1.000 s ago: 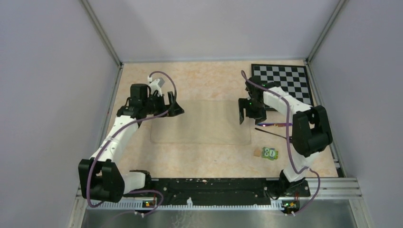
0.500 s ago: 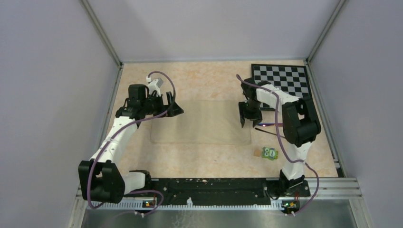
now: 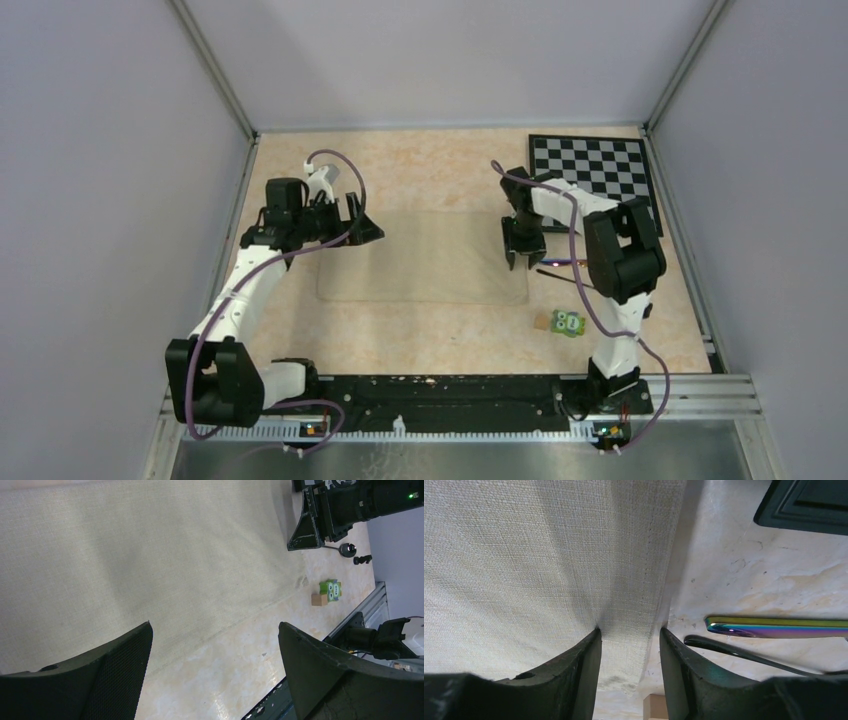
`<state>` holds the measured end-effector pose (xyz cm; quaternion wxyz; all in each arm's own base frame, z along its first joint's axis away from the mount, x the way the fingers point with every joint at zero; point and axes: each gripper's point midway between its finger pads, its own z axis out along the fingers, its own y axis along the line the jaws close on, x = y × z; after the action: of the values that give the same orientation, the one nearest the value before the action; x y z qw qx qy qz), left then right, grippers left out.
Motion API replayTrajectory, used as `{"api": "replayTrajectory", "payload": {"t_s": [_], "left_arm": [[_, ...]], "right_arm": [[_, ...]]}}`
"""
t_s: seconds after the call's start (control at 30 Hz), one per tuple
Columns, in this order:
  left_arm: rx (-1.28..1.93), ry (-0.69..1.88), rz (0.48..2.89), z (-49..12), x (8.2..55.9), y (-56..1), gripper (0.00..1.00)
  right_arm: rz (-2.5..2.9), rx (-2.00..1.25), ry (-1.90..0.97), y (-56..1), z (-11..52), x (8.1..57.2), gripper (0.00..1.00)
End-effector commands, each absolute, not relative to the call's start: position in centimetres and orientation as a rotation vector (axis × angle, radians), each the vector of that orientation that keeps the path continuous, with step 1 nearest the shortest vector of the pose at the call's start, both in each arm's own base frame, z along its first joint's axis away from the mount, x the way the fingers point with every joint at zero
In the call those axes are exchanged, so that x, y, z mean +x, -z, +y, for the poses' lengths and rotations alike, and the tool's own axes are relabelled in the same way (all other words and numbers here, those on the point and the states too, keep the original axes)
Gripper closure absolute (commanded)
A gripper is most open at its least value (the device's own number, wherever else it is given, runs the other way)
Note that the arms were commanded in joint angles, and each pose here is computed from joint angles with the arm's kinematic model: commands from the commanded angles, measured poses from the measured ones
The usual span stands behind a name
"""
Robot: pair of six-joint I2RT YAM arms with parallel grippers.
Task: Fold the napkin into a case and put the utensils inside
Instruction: Pick up the rectangle-folded napkin from the center of the board.
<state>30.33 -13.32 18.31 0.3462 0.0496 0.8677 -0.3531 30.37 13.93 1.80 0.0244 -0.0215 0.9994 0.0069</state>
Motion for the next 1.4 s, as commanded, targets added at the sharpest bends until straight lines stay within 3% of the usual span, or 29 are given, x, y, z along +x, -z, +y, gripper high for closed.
{"api": "replayTrajectory", "payload": {"t_s": [0.0, 0.2, 0.33, 0.57, 1.1, 1.37], "left_arm": [[0.169, 0.920, 2.184, -13.3, 30.5, -19.5, 0.01], [0.157, 0.920, 2.190, -13.1, 30.6, -19.3, 0.01], [0.151, 0.915, 2.192, -13.0, 30.7, -19.2, 0.01], [0.130, 0.919, 2.213, -12.8, 30.9, -18.5, 0.01], [0.076, 0.930, 2.259, -12.7, 31.1, -16.9, 0.01], [0.064, 0.856, 2.237, -11.9, 31.3, -17.5, 0.01]], "right_arm": [[3.023, -0.059, 0.058, 0.0, 14.7, 31.6, 0.56], [2.996, -0.116, 0.032, 0.4, 15.6, 32.0, 0.74], [2.944, -0.210, 0.012, -0.2, 16.0, 32.7, 1.00], [2.781, -0.341, 0.062, -5.6, 15.6, 34.5, 1.00], [2.586, -0.465, 0.652, -11.8, 5.7, 36.0, 1.00], [2.519, -0.652, 0.628, -13.2, 9.3, 36.7, 1.00]]}}
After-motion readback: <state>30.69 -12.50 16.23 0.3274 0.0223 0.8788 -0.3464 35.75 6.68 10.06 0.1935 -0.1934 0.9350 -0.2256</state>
